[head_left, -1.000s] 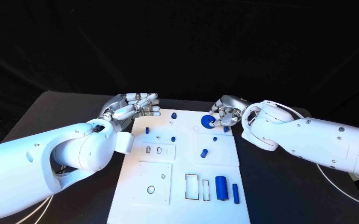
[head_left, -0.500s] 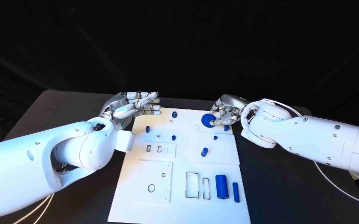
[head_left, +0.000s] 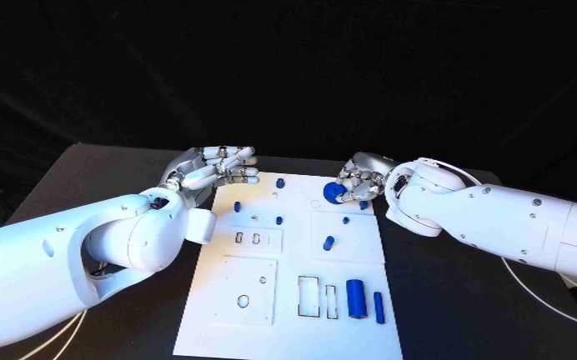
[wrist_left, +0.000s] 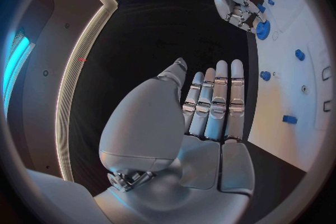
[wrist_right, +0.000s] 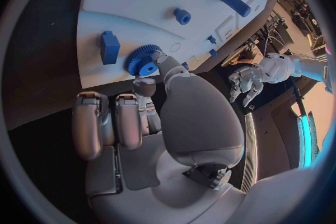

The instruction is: Assemble the parts on the task board

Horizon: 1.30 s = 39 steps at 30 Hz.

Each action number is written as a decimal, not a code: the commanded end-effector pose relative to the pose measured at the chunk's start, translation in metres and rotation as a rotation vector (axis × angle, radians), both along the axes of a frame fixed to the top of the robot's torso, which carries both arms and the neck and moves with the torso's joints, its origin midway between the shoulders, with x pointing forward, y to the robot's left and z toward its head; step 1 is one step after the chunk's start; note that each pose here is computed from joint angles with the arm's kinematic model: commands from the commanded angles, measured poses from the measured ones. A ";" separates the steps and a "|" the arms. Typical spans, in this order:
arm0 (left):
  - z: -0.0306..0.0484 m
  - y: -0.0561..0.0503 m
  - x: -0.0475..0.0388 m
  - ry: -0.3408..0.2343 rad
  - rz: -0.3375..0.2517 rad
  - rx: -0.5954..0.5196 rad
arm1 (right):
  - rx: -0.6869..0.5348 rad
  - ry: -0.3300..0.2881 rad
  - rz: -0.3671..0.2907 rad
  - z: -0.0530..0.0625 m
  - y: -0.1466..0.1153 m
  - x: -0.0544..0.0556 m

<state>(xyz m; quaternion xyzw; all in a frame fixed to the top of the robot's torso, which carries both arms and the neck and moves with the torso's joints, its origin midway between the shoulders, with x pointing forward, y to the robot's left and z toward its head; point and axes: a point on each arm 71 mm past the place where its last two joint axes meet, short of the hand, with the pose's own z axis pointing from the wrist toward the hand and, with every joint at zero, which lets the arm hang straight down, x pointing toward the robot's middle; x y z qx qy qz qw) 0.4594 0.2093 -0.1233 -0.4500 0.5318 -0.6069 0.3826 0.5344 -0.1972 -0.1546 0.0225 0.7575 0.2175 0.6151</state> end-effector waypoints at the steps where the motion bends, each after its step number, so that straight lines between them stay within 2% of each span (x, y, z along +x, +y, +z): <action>1: 0.0023 -0.002 -0.0008 -0.012 -0.020 -0.006 | -0.017 0.024 0.007 -0.004 0.002 -0.001; 27: 0.0021 -0.002 -0.0007 -0.009 -0.020 -0.005 | -0.060 -0.022 0.007 -0.003 0.007 0.000; 39: 0.0020 -0.002 -0.0006 -0.009 -0.020 -0.005 | -0.142 -0.105 0.038 -0.001 0.012 -0.003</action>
